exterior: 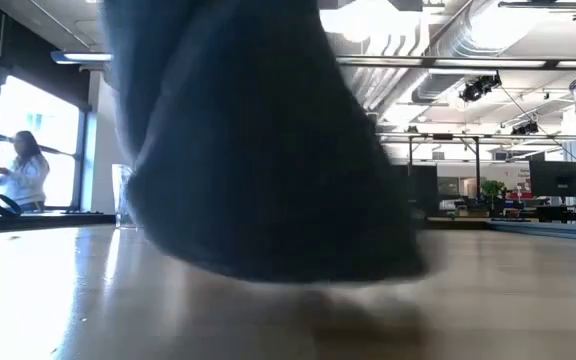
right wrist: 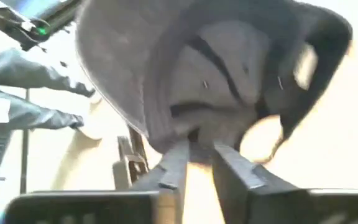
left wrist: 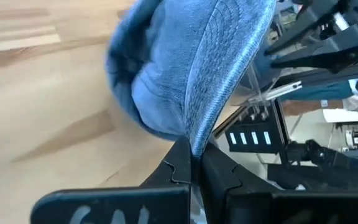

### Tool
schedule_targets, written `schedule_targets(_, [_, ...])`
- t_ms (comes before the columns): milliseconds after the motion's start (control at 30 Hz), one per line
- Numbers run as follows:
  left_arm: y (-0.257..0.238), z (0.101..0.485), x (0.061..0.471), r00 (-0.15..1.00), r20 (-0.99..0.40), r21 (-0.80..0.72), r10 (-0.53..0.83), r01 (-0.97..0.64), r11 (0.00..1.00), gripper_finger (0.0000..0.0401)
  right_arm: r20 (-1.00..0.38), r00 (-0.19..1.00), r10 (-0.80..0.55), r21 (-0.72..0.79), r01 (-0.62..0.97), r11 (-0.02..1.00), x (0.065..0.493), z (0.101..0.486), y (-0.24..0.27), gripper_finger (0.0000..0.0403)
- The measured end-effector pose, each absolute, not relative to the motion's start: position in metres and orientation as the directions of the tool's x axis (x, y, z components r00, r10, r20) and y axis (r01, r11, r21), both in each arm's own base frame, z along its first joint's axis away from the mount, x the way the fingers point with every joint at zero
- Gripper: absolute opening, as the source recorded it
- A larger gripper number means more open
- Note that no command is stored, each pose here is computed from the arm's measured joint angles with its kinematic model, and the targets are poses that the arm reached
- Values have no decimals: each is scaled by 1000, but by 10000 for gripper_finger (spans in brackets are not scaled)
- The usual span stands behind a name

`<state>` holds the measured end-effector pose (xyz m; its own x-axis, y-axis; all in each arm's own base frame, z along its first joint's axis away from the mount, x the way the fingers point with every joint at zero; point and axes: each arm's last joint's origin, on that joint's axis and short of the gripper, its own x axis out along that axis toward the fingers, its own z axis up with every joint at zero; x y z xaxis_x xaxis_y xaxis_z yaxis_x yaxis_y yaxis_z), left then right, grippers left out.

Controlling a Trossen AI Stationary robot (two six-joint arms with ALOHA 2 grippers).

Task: Pick & Place hat
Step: Put the blue cap into the bottom transparent bin

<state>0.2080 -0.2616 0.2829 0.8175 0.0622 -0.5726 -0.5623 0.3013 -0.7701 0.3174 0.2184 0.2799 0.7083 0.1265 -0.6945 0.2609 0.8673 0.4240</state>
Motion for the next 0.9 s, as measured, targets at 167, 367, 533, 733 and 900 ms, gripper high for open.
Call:
schedule_targets(167, [-263,283,207,815,-578,-767,50,-563,306,1,-804,594,11,281,365,888,298,278,204,172])
schedule_targets(367, [-262,283,208,816,-576,-763,51,-559,326,1,-779,626,-32,309,427,850,299,237,196,269])
schedule_targets(533, [-262,283,207,813,-581,-760,46,-562,327,1,-640,769,-4,552,463,694,308,196,185,259])
schedule_targets(733, [-264,288,208,820,-571,-770,37,-551,321,1,-613,783,-106,578,535,616,310,169,171,144])
schedule_targets(900, [-264,296,209,822,-569,-768,35,-546,335,1,-658,741,-134,484,553,678,314,182,170,17])
